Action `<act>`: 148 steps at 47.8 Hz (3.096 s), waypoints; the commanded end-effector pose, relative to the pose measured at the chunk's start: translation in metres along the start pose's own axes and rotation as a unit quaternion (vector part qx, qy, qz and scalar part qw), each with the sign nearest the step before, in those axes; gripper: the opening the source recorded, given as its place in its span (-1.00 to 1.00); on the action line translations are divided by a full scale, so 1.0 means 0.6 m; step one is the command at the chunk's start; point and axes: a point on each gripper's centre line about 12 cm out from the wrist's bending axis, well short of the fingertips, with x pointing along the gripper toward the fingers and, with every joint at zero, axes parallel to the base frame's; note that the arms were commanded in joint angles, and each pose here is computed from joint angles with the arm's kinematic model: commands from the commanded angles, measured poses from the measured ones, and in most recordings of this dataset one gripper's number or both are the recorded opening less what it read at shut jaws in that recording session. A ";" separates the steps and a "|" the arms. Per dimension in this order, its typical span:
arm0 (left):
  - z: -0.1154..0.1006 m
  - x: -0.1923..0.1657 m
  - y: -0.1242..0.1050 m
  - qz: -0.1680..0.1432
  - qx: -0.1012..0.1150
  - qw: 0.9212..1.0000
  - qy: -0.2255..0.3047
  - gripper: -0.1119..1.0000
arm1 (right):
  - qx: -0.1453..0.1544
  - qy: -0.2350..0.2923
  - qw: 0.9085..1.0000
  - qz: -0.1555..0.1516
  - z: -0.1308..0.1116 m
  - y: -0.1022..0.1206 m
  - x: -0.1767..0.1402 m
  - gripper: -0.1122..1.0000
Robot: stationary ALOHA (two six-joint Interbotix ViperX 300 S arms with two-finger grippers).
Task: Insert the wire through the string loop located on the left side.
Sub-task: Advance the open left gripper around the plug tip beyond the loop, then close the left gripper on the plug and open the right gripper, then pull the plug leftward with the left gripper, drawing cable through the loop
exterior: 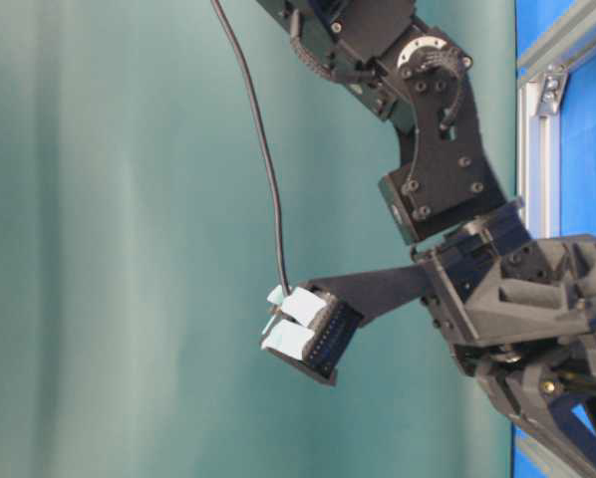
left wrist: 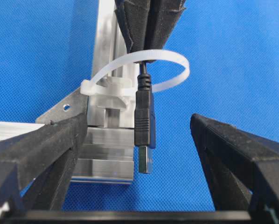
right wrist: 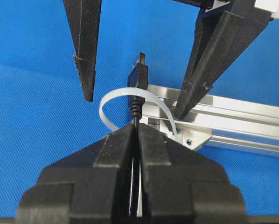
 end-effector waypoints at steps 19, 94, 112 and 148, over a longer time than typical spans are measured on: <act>0.014 0.000 -0.003 -0.003 0.001 1.000 -0.017 0.77 | 0.001 -0.023 1.000 0.001 0.031 0.003 -0.005 -0.80; 0.016 -0.006 -0.001 -0.002 0.000 1.000 -0.021 -0.68 | 0.007 -0.003 1.000 0.000 0.020 0.004 -0.011 0.85; -0.004 -0.070 -0.001 -0.009 -0.022 1.000 -0.017 -0.68 | 0.006 0.010 1.000 0.000 0.005 0.004 -0.025 0.86; 0.044 -0.225 -0.008 -0.032 -0.043 0.998 -0.025 -0.68 | 0.004 0.010 1.000 -0.001 0.007 0.003 -0.027 0.86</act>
